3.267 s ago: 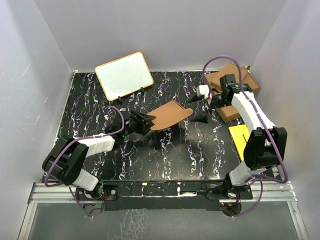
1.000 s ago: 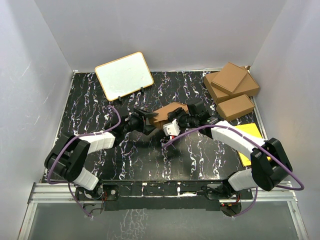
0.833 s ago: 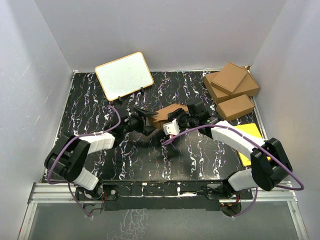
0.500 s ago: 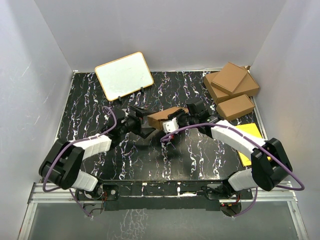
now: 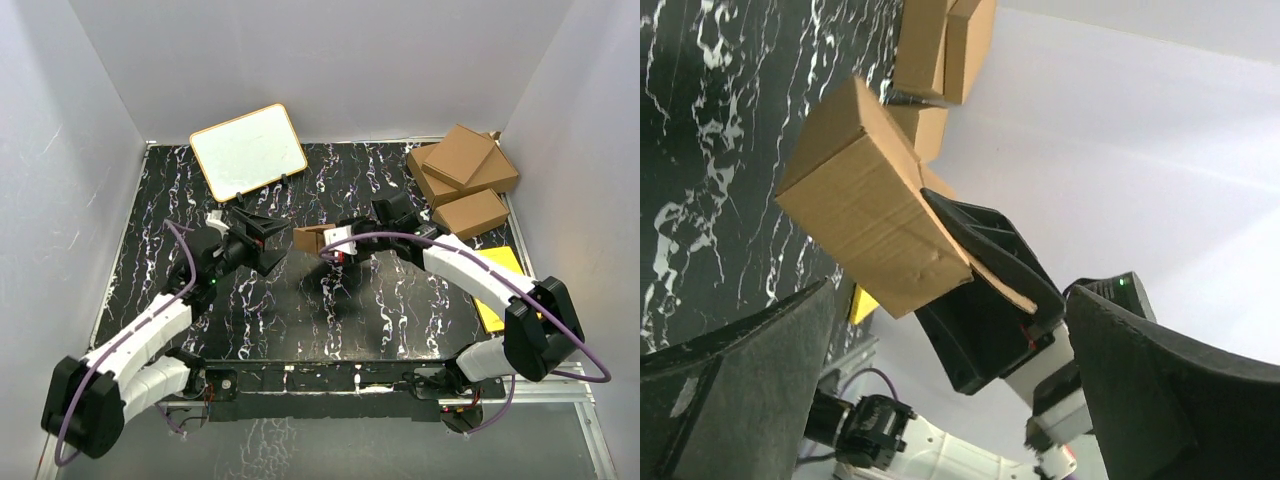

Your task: Fold the paper box

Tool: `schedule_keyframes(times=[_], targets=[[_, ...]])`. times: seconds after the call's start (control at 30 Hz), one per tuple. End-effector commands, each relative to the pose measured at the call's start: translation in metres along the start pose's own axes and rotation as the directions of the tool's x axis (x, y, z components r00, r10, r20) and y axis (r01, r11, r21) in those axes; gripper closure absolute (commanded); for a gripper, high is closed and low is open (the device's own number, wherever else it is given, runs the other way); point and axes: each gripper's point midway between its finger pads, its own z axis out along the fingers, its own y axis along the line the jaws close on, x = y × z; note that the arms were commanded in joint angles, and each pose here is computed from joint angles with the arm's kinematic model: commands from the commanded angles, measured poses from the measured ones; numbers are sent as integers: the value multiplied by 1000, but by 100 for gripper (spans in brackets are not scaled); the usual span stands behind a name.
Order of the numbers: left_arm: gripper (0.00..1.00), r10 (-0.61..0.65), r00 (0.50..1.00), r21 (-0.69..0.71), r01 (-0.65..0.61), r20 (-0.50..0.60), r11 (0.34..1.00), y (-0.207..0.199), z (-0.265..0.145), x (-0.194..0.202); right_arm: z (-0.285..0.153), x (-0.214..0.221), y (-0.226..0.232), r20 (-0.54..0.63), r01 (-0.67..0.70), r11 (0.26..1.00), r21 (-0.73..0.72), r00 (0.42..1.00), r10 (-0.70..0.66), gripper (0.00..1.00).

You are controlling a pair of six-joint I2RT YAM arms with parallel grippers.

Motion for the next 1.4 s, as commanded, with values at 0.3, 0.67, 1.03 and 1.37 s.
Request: schedule_keyframes(times=[0.3,0.67,1.03,1.37], targets=[[3,562,819,-84,-555,118,827,3,-39,-22,-20,-43,-33,178,-557,823,-107,804,568,53],[5,602,797,-138,-593,43,794,23,-37,-20,-21,-31,-13,69,-870,282,-404,278,958,53],[8,510,857,-143,-515,-71,845,47,-11,-9,19,17,17,-115,-867,-128,-481,-83,990,46],[9,419,892,-207,-448,-172,869,76,22,4,49,60,41,-181,-914,-201,-352,-145,973,26]])
